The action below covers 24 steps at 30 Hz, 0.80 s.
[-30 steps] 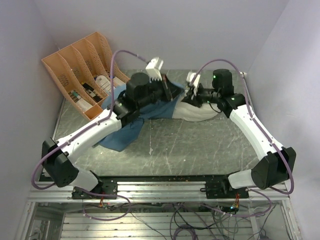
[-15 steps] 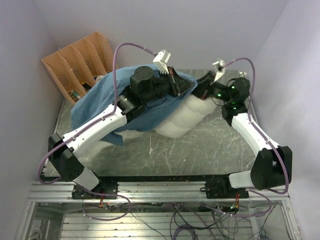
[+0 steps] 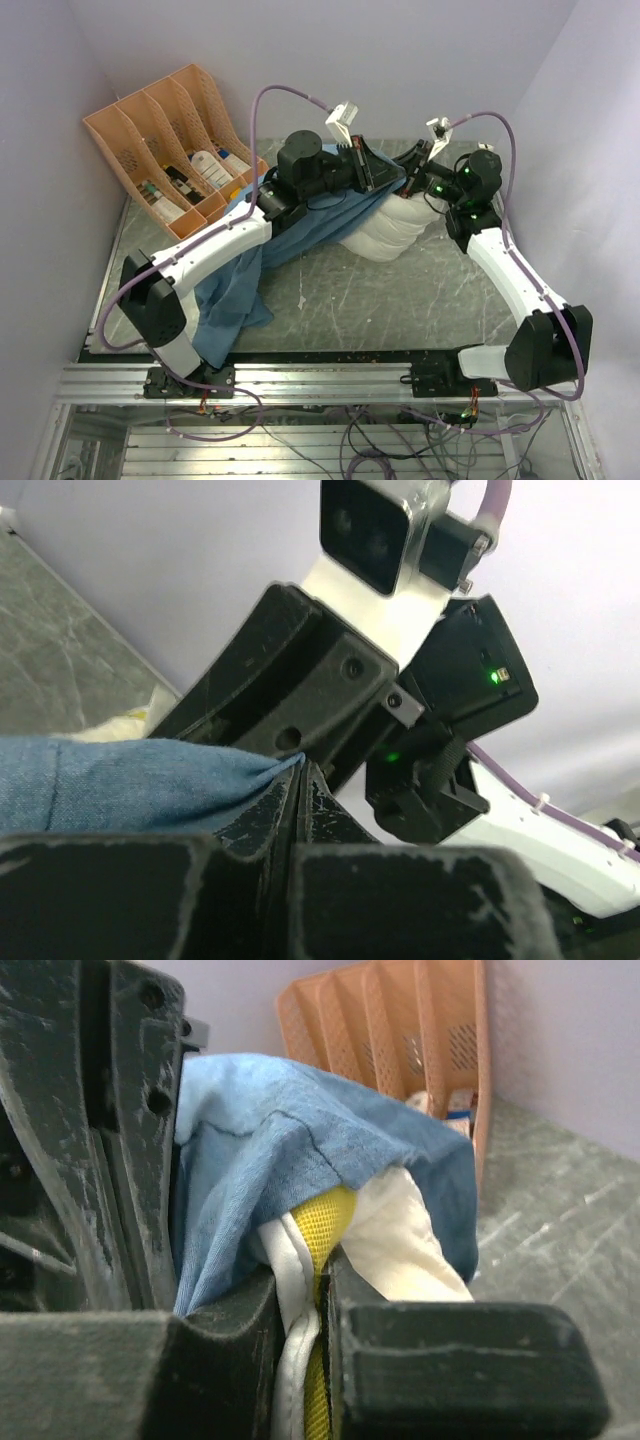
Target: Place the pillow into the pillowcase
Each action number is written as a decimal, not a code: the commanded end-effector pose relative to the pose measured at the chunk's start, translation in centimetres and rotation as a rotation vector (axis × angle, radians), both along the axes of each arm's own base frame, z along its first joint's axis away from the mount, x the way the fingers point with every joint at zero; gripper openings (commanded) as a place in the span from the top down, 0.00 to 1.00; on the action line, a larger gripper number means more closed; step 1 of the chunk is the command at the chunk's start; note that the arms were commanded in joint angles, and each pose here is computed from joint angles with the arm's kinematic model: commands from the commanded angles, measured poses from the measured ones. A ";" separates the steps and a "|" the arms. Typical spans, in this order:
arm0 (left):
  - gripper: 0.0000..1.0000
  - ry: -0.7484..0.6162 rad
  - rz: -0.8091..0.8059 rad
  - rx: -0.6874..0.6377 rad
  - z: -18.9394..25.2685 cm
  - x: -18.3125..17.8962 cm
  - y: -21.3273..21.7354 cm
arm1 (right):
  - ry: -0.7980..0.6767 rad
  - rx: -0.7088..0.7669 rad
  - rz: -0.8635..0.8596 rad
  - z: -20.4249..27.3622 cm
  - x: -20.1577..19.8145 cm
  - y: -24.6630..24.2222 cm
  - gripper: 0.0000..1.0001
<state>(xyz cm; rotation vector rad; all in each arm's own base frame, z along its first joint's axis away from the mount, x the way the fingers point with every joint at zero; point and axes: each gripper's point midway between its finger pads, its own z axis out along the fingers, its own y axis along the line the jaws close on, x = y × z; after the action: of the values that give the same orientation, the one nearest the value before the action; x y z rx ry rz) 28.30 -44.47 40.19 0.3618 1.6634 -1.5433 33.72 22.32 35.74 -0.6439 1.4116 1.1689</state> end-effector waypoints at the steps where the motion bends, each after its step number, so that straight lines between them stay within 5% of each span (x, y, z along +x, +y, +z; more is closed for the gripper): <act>1: 0.93 -0.011 -0.076 -0.078 1.8 -0.1 -1.4 | 0.081 0.046 -0.118 1.6 0.1 -0.9 1.00; 9: 0.93 0.048 -0.060 -0.135 3.0 3.0 -0.5 | 0.298 0.061 -0.138 1.1 2.1 -1.3 1.00; 13: 0.89 0.173 0.129 -0.068 -2.9 10.7 3.4 | 0.341 -0.114 -0.334 -5.4 8.3 -3.6 0.72; 16: 0.48 0.252 0.344 0.096 -8.1 16.5 7.3 | 0.301 -0.261 -0.478 -9.0 12.7 -7.4 0.39; 19: 0.22 0.178 0.553 0.227 -7.6 20.2 10.8 | 0.255 -0.351 -0.608 -8.8 16.4 -13.0 0.21; 24: 0.11 -0.012 0.673 0.276 -0.6 20.8 13.5 | 0.061 -0.489 -0.674 -4.9 17.0 -18.3 0.06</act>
<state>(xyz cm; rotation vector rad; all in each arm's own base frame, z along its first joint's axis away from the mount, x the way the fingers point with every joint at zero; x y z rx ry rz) 49.64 -33.92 31.86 -0.1337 1.8891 -1.0265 51.07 8.93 26.95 -0.2685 1.8692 0.5722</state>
